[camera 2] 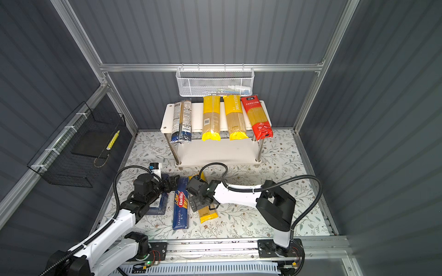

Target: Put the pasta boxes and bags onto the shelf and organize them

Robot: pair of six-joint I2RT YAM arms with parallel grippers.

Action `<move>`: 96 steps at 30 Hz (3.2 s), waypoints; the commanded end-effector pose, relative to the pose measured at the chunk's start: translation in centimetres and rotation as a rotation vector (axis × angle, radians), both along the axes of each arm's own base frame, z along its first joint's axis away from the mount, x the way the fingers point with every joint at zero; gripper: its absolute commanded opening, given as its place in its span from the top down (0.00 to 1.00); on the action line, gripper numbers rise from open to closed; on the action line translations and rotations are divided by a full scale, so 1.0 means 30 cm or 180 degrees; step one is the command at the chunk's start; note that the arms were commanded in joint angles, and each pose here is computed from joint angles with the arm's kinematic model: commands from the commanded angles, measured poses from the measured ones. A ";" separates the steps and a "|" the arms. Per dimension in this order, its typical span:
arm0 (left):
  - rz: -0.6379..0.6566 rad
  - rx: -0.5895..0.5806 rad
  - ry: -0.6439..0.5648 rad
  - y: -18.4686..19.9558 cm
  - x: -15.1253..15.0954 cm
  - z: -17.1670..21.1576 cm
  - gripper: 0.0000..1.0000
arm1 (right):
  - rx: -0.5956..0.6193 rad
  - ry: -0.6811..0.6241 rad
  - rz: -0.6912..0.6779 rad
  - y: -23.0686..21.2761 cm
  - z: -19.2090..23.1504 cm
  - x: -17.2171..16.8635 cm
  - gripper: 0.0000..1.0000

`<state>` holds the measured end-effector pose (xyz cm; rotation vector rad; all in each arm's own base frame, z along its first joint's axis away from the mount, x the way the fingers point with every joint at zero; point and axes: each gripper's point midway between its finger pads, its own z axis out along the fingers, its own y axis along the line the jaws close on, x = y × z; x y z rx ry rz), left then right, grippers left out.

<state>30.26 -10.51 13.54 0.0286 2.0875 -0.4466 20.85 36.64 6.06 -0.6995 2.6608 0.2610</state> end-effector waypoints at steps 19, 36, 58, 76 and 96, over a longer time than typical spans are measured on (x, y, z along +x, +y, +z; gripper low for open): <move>-0.0020 0.0012 0.0040 -0.003 -0.011 -0.014 0.01 | -0.0417 0.0154 -0.0117 -0.064 -0.152 -0.004 0.01; -0.0030 0.0009 0.0036 -0.004 -0.013 -0.015 0.01 | -0.0212 0.0218 -0.0214 -0.038 -0.181 -0.021 0.08; -0.0017 0.0031 0.0053 -0.002 -0.008 -0.024 0.01 | -0.0027 0.0312 -0.0468 -0.090 -0.222 -0.061 0.33; -0.0033 0.0052 0.0089 -0.004 -0.007 -0.031 0.01 | 0.0259 0.0272 -0.0419 -0.077 -0.202 -0.071 0.49; -0.0013 0.0063 0.0084 0.001 -0.009 -0.033 0.01 | 0.1024 -0.0013 -0.0266 -0.039 0.043 -0.029 0.62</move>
